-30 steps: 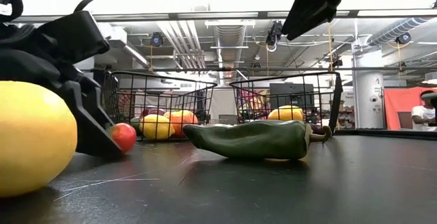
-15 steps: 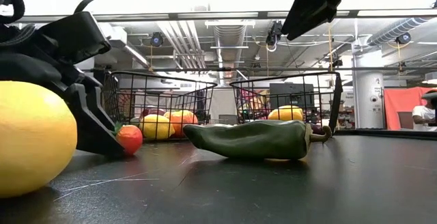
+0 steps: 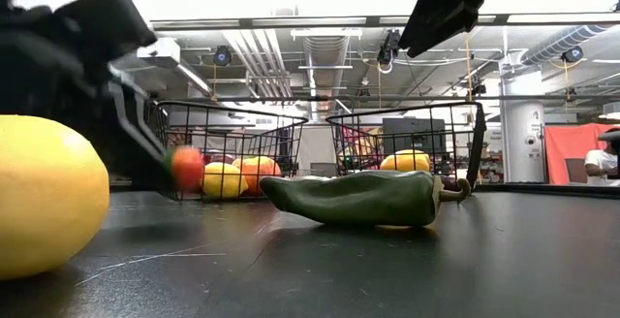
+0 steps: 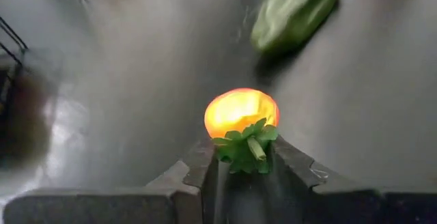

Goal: Sort produce into baskets
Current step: Put the persimmon into the left black wire basket, then put the orange into the left black wire basket

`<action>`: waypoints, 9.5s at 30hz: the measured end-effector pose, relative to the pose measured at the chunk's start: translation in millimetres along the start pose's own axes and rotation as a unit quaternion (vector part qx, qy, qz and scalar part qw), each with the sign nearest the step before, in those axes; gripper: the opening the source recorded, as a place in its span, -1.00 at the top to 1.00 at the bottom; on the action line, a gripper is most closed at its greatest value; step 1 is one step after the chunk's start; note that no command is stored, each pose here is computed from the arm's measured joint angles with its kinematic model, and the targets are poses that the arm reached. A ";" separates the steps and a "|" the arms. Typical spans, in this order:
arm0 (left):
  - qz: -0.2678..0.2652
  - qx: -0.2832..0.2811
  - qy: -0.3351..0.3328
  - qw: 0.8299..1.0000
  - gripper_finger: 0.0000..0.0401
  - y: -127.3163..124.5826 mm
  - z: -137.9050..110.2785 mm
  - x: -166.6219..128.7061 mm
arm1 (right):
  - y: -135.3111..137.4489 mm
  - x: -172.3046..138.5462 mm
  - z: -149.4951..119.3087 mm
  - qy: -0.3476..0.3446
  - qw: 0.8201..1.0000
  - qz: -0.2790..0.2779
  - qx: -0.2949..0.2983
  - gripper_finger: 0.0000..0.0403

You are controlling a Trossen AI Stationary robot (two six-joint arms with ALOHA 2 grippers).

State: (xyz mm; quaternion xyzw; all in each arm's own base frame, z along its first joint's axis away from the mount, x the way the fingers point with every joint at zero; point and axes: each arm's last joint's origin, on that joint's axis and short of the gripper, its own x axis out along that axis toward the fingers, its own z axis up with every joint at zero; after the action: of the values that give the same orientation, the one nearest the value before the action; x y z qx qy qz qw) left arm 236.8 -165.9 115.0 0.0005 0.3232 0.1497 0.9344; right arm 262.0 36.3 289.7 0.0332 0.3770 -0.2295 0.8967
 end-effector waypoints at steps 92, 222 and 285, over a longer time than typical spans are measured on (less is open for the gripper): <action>-0.001 -0.092 -0.051 0.994 0.05 101.6 121.2 -111.1 | 30.7 -16.7 -15.9 0.087 0.980 0.170 0.059 -0.29; 0.146 0.067 -0.114 0.980 0.21 -5.0 145.1 -168.6 | 5.8 74.4 127.8 -0.252 0.953 0.162 -0.038 -0.60; 0.131 -0.067 -0.146 0.978 0.21 74.4 160.1 -221.7 | -30.2 271.0 168.9 0.003 0.986 0.157 -0.052 -0.60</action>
State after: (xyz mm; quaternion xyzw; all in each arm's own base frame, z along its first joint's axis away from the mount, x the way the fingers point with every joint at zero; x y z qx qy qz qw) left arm 147.3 -141.6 382.8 0.0020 0.1701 0.2902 0.9417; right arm 525.9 -134.7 226.3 0.0465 0.3815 -0.0658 0.9208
